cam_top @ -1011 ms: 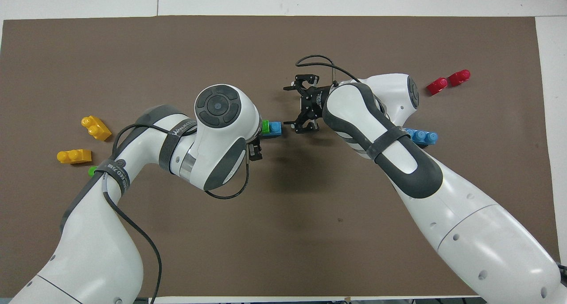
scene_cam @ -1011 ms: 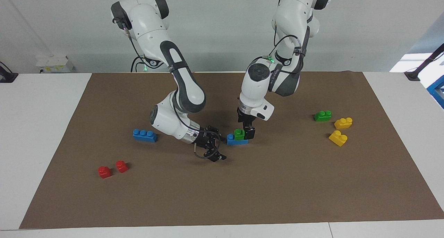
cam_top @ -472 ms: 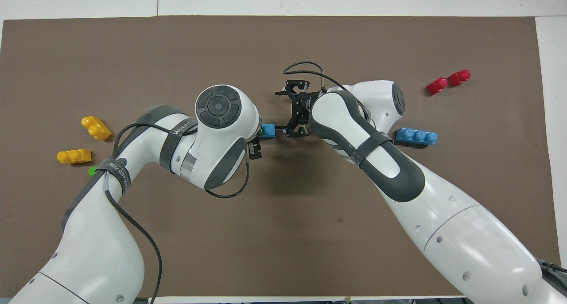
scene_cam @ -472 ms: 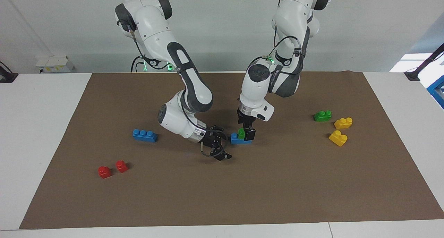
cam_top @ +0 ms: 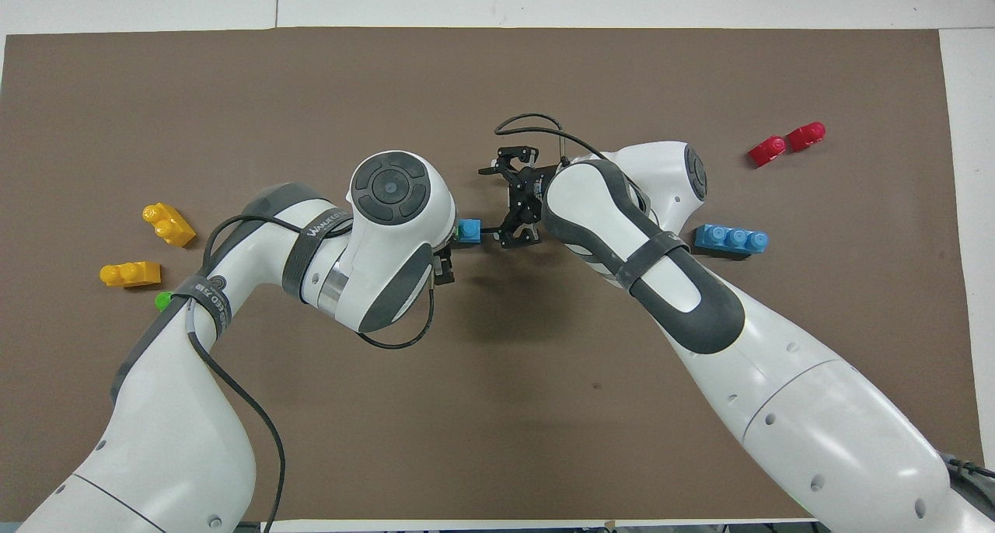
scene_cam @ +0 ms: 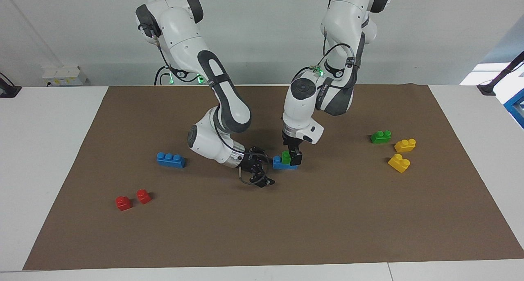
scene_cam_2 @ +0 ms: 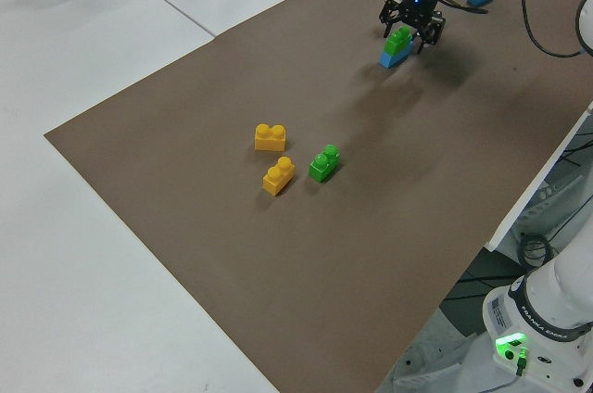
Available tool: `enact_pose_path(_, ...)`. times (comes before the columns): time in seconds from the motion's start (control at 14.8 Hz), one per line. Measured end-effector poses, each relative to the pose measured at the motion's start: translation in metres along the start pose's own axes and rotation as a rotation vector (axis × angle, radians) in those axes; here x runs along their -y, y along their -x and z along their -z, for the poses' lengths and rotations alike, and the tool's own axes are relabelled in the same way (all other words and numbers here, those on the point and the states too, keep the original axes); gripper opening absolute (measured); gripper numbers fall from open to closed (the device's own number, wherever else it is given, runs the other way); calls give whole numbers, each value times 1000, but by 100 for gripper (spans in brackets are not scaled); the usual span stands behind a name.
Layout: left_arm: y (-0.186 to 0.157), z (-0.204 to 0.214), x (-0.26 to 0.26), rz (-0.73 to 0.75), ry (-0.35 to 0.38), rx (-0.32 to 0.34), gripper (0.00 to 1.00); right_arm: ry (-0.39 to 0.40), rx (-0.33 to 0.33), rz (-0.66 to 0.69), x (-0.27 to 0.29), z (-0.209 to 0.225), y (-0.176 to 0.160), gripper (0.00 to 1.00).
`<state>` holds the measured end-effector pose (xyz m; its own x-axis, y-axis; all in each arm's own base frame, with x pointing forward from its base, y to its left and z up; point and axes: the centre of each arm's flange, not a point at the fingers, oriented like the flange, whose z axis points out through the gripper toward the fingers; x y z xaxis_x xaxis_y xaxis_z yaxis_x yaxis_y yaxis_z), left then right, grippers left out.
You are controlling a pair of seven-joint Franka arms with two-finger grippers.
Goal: Remove green block with left arm and hold with right
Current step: 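Close the left gripper on green while the right gripper closes on blue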
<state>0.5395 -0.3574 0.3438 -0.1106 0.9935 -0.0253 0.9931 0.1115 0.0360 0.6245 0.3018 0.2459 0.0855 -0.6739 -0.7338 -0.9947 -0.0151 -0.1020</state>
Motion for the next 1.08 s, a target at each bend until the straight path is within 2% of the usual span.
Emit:
enact_pose_path(0.13,-1,-1,1,-7,-8,-9,100,13,2,-4,-3,-2,-2,98)
enact_pose_path(0.54,-4,-4,1,-27,-18,-20,100,48,-4,-17,-16,-11,-9,100)
enact_pose_path(1.08,-4,-4,1,-29,-19,-21,100,65,-6,-1,-26,-24,5,100)
